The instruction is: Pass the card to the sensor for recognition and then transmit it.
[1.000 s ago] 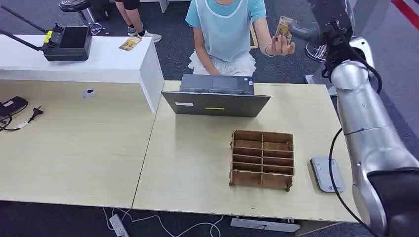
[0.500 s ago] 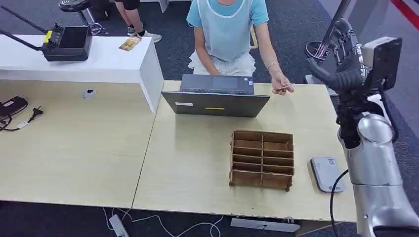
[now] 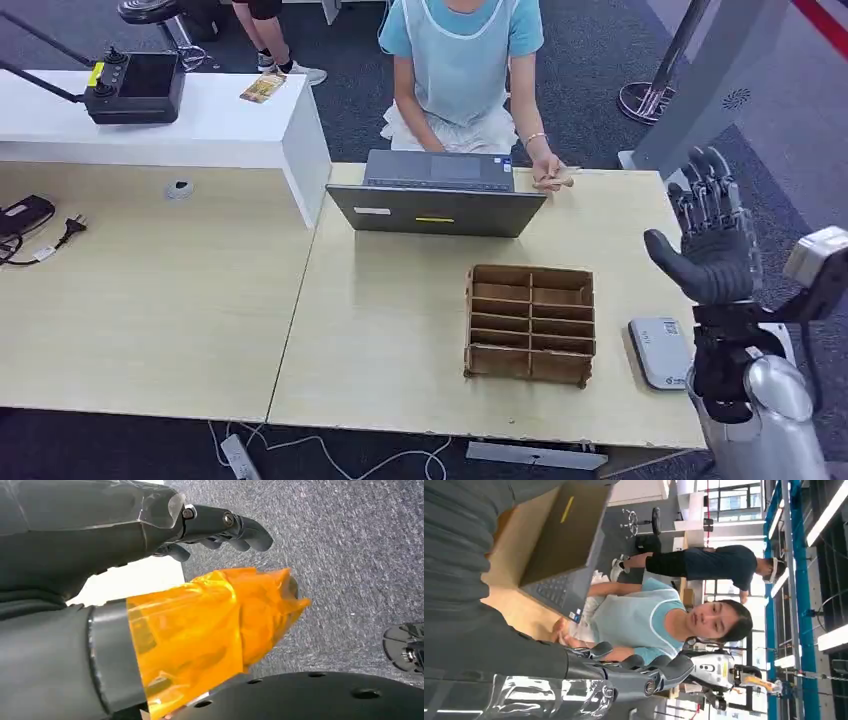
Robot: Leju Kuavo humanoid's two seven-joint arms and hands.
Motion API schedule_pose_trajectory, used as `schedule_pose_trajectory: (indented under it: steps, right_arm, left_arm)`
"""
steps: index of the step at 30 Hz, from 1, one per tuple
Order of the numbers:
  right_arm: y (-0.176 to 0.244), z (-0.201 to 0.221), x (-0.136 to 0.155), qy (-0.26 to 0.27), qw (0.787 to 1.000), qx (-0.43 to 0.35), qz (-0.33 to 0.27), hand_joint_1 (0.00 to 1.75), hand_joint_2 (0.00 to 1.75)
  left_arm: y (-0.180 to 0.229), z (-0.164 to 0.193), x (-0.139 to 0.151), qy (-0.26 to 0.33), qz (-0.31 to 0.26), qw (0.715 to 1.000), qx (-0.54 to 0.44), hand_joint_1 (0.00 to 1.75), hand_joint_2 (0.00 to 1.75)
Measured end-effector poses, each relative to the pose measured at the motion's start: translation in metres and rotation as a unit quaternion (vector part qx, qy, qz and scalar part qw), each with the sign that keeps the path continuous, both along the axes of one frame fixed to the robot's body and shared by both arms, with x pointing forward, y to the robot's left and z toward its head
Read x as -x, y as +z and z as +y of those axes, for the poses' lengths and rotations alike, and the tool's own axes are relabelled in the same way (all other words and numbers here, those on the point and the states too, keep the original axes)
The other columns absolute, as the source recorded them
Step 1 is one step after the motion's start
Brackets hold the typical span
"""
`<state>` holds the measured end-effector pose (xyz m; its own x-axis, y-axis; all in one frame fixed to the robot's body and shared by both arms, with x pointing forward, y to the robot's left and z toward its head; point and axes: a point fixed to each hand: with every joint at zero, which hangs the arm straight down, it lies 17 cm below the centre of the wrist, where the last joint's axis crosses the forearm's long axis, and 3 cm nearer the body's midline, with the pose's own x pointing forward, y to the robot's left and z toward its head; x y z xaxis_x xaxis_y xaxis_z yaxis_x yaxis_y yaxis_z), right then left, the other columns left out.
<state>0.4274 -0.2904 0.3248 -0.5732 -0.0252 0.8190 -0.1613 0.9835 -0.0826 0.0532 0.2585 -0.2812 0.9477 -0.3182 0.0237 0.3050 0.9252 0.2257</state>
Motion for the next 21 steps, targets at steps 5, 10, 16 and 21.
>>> schedule_pose_trajectory:
  steps: [5,10,16,21]
  right_arm:
    - [-0.012,0.005,0.032,-0.002,1.0,0.007,-0.007,0.0,1.75]
    - [-0.021,0.009,0.056,-0.028,0.999,0.042,-0.018,0.0,1.75]
    - [-0.03,0.003,0.084,-0.135,0.973,0.175,-0.066,0.0,1.75]
    - [-0.034,0.008,0.106,-0.191,0.934,0.284,-0.105,0.0,1.75]
  left_arm:
    - [0.0,-0.001,0.001,0.011,0.0,1.0,-0.001,0.0,0.0]
    - [0.0,-0.003,0.002,0.022,0.0,1.0,0.001,0.0,0.0]
    - [0.0,-0.003,0.004,0.045,0.001,0.999,0.0,0.0,0.0]
    - [0.0,-0.004,0.005,0.051,0.002,0.999,0.001,0.0,0.0]
